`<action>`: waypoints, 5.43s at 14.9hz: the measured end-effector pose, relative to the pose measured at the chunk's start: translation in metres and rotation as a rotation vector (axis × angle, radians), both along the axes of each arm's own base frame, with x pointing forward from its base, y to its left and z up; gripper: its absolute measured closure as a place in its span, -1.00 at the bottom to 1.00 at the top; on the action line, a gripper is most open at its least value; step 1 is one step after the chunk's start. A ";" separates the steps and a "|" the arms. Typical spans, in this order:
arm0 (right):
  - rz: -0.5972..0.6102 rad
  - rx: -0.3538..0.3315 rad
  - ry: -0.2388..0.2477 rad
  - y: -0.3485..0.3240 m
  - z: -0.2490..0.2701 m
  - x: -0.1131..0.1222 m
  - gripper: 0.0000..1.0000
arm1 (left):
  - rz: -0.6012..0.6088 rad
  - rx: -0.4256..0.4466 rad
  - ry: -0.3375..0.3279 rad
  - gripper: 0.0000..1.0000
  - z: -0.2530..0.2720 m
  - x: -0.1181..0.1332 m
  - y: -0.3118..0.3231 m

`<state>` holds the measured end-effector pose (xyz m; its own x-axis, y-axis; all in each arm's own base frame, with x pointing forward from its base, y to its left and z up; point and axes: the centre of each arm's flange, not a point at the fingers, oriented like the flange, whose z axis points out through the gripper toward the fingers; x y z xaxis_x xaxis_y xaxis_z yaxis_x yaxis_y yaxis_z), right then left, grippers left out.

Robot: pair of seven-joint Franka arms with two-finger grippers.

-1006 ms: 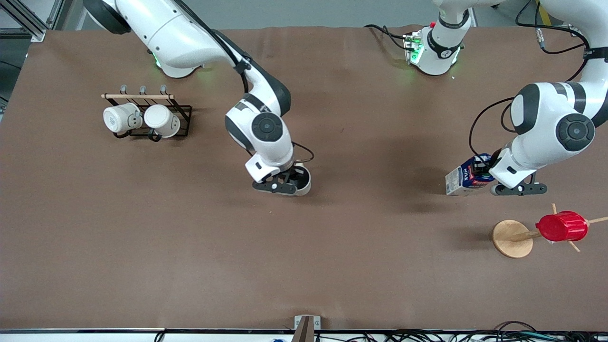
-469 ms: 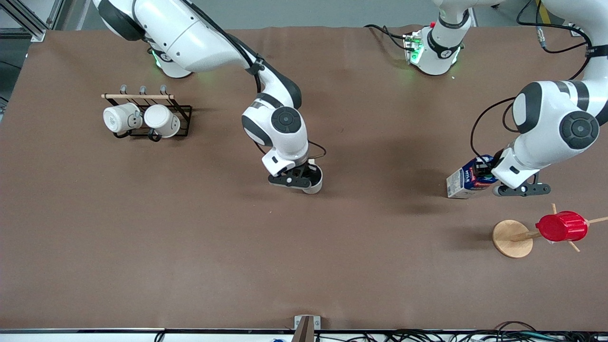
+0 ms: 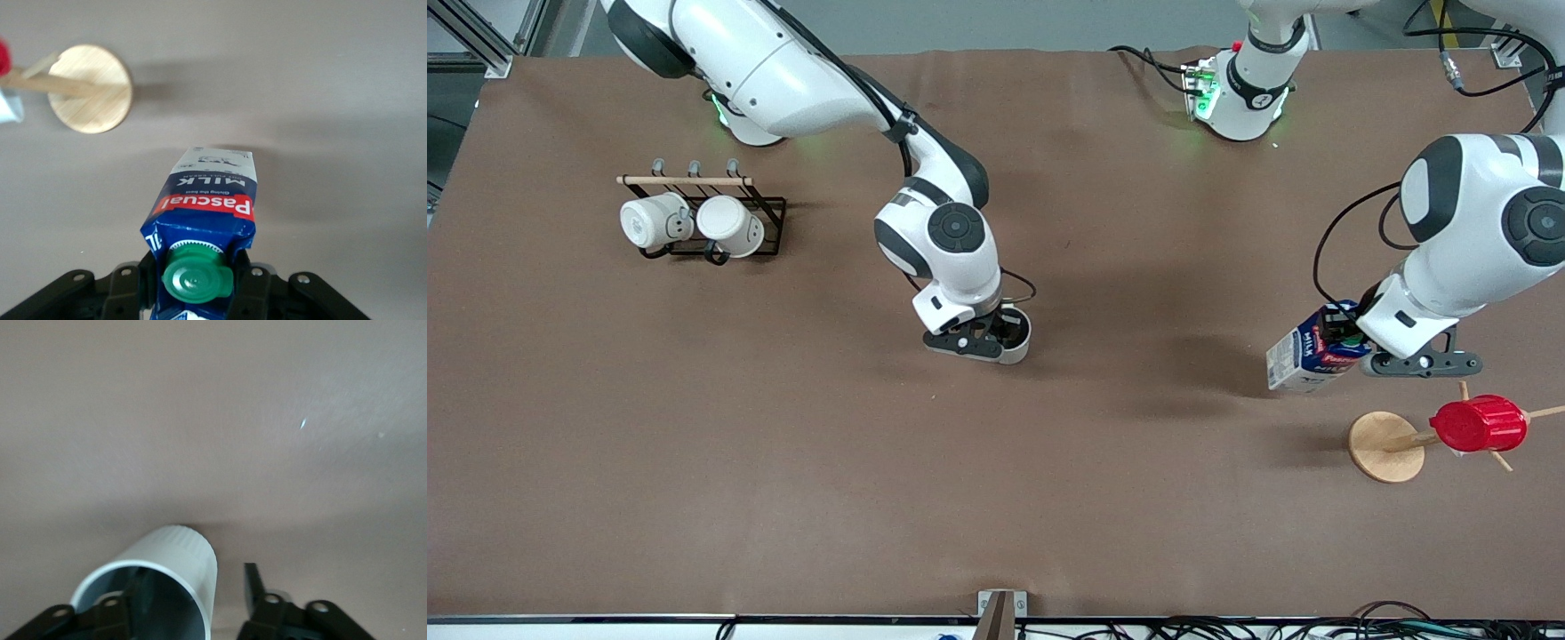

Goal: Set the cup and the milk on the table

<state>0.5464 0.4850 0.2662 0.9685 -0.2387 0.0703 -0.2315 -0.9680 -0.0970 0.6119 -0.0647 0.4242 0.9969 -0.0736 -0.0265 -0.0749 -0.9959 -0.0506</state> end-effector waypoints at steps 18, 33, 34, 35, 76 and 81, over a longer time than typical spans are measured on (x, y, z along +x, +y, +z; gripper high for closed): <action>-0.025 -0.158 0.029 -0.464 0.360 0.047 -1.00 | 0.065 -0.021 0.057 0.16 -0.061 -0.027 -0.306; 0.059 -0.097 0.051 -0.522 0.395 0.011 -1.00 | 0.054 -0.007 0.059 0.16 -0.072 -0.073 -0.376; 0.064 -0.097 0.051 -0.522 0.395 0.011 -1.00 | 0.054 -0.007 0.059 0.16 -0.072 -0.073 -0.376; 0.071 -0.098 0.051 -0.522 0.395 0.011 -1.00 | 0.054 -0.006 0.059 0.16 -0.072 -0.073 -0.376; 0.084 -0.091 0.057 -0.521 0.395 0.011 -1.00 | 0.133 -0.066 -0.099 -1.00 0.181 -0.062 -0.094; 0.085 -0.091 0.057 -0.521 0.395 0.011 -1.00 | 0.104 -0.084 -0.083 -1.00 0.204 -0.061 -0.066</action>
<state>0.5571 -0.0359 0.6609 0.9880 -0.1512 0.0319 -0.1514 -0.9885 0.0032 0.5508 -0.1307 0.6286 0.9978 0.0315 0.0584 0.0297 -0.9991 0.0314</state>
